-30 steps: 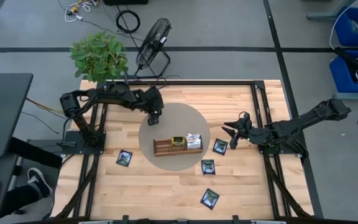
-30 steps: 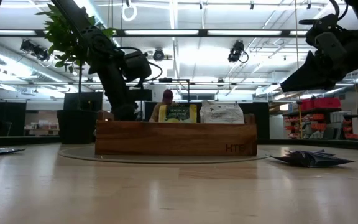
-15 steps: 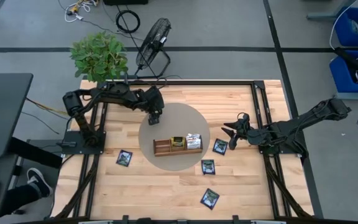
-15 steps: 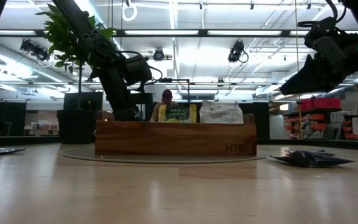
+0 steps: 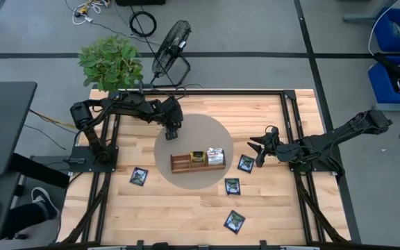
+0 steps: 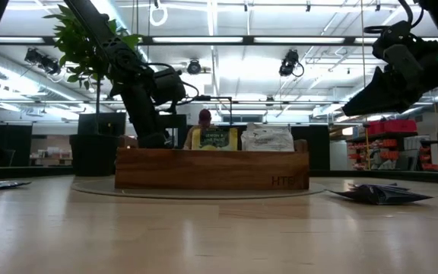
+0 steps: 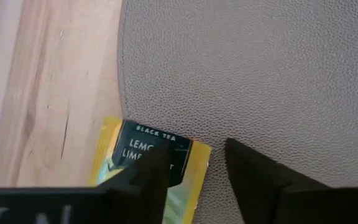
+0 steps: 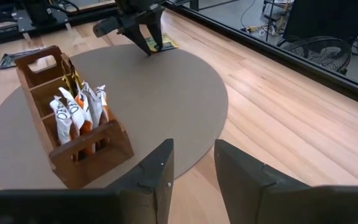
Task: Pick & Place Tea
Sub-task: Put the yellow tea bag into the middle section of the wooden organizer
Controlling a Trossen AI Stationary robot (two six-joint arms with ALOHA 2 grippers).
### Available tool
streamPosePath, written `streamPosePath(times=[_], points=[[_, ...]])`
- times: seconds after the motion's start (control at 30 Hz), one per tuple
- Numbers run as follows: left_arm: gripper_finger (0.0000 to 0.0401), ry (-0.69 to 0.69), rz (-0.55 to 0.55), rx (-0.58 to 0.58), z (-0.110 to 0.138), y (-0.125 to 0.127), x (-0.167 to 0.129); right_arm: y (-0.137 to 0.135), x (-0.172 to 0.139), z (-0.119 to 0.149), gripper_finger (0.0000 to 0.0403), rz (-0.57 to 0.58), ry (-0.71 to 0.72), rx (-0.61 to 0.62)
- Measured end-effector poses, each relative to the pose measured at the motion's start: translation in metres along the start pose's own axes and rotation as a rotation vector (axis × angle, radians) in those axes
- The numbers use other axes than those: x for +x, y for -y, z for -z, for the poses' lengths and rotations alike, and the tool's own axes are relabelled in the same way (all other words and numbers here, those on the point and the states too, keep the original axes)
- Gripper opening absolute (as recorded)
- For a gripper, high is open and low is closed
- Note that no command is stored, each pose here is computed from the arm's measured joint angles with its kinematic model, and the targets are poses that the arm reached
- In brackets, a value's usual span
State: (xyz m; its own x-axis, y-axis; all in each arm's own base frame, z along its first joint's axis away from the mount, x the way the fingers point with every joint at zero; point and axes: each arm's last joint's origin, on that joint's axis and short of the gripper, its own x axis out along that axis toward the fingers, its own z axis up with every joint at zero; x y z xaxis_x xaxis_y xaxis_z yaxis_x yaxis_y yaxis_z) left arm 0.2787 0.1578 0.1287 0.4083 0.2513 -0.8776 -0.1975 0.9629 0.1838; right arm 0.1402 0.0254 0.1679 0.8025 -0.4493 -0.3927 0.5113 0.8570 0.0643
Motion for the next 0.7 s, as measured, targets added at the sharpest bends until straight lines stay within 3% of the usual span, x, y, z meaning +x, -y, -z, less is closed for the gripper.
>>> streamPosePath(times=[0.5,0.7], points=[[0.0010,-0.025,0.006,-0.006,0.0021,0.0014,0.0000,0.0000,0.0000,0.0000,0.0126,0.000,0.000,0.000],[0.0003,-0.039,0.012,0.007,-0.0001,0.0035,-0.0016,0.0000,0.0000,0.0000,0.0126,0.000,0.000,0.000]])
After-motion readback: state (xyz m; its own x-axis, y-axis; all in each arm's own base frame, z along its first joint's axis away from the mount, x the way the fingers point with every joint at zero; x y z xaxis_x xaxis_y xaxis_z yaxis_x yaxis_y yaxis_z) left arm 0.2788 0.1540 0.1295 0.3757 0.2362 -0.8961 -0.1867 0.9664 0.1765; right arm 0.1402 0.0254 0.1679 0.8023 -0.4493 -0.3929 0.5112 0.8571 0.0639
